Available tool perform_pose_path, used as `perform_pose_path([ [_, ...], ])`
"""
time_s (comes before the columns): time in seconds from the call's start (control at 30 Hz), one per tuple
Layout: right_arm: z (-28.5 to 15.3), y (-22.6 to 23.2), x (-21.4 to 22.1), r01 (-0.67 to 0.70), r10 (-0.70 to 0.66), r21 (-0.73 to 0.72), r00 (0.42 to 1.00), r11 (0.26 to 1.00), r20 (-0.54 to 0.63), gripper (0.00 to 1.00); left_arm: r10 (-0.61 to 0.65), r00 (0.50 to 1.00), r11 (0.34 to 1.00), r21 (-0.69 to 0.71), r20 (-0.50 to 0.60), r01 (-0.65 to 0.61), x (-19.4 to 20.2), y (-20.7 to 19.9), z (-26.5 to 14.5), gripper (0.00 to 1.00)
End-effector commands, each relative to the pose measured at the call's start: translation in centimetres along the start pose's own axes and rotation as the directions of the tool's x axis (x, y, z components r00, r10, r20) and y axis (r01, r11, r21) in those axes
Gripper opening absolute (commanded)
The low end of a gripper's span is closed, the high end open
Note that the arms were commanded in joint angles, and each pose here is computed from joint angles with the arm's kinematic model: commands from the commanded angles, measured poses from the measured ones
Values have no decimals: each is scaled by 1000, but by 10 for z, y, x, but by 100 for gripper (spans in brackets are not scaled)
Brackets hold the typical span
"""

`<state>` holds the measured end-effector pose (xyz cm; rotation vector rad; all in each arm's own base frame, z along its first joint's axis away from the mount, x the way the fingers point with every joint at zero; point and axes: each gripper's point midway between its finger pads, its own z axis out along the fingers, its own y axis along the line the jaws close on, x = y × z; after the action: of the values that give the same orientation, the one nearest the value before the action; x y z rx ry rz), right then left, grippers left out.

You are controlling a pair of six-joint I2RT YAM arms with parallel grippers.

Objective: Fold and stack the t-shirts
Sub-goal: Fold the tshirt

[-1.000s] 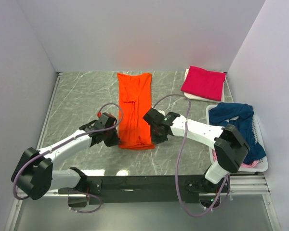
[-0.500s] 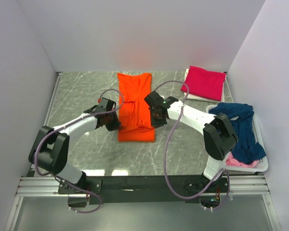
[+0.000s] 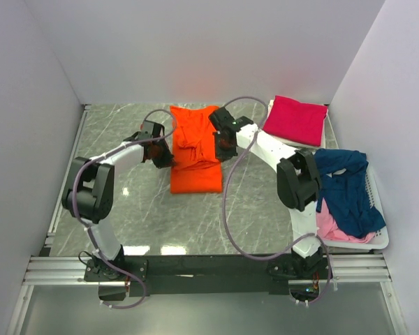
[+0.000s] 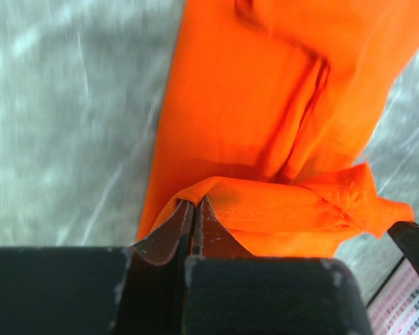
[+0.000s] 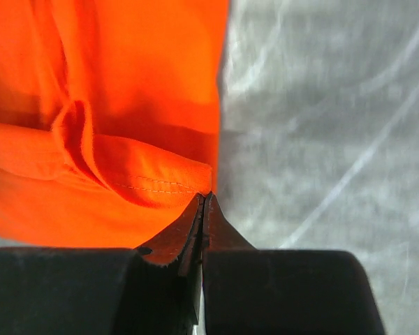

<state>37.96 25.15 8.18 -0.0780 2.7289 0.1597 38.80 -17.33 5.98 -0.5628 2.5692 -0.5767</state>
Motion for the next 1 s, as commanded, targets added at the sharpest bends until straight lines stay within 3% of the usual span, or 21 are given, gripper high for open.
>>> perform_pose_path([
  [0.0,1,0,-27,12,-12,-4,1000,1000,18,0,14,999,999,48,39,-16,-31,-14,4,0],
  [0.43,36,-2,-67,-10,11,-35,1000,999,16,0,-51,998,996,79,25,48,-71,-13,40,0],
  [0.5,42,-1,-69,-6,7,-54,1000,999,7,0,-68,997,993,100,29,65,-77,-14,39,4],
  [0.53,39,6,-76,-4,6,-85,1000,996,19,5,-71,997,991,114,40,66,-81,-17,37,9],
  [0.57,39,7,-82,-5,7,-101,1000,995,25,22,-76,995,988,138,58,67,-87,-22,32,22],
  [0.6,42,6,-80,-7,9,-107,1000,994,14,22,-78,995,987,146,65,68,-89,-24,32,28],
  [0.63,36,9,-88,0,4,-121,999,993,35,39,-74,994,985,162,80,60,-93,-29,27,39],
  [0.67,32,10,-92,4,2,-129,999,992,44,44,-71,993,983,174,89,55,-96,-32,24,43],
  [0.77,13,9,-105,16,-2,-139,995,990,103,52,-52,990,977,212,135,23,-106,-44,7,51],
  [0.97,-20,11,-94,26,1,-180,989,983,147,52,28,980,965,250,196,-77,-93,-56,-29,55],
])
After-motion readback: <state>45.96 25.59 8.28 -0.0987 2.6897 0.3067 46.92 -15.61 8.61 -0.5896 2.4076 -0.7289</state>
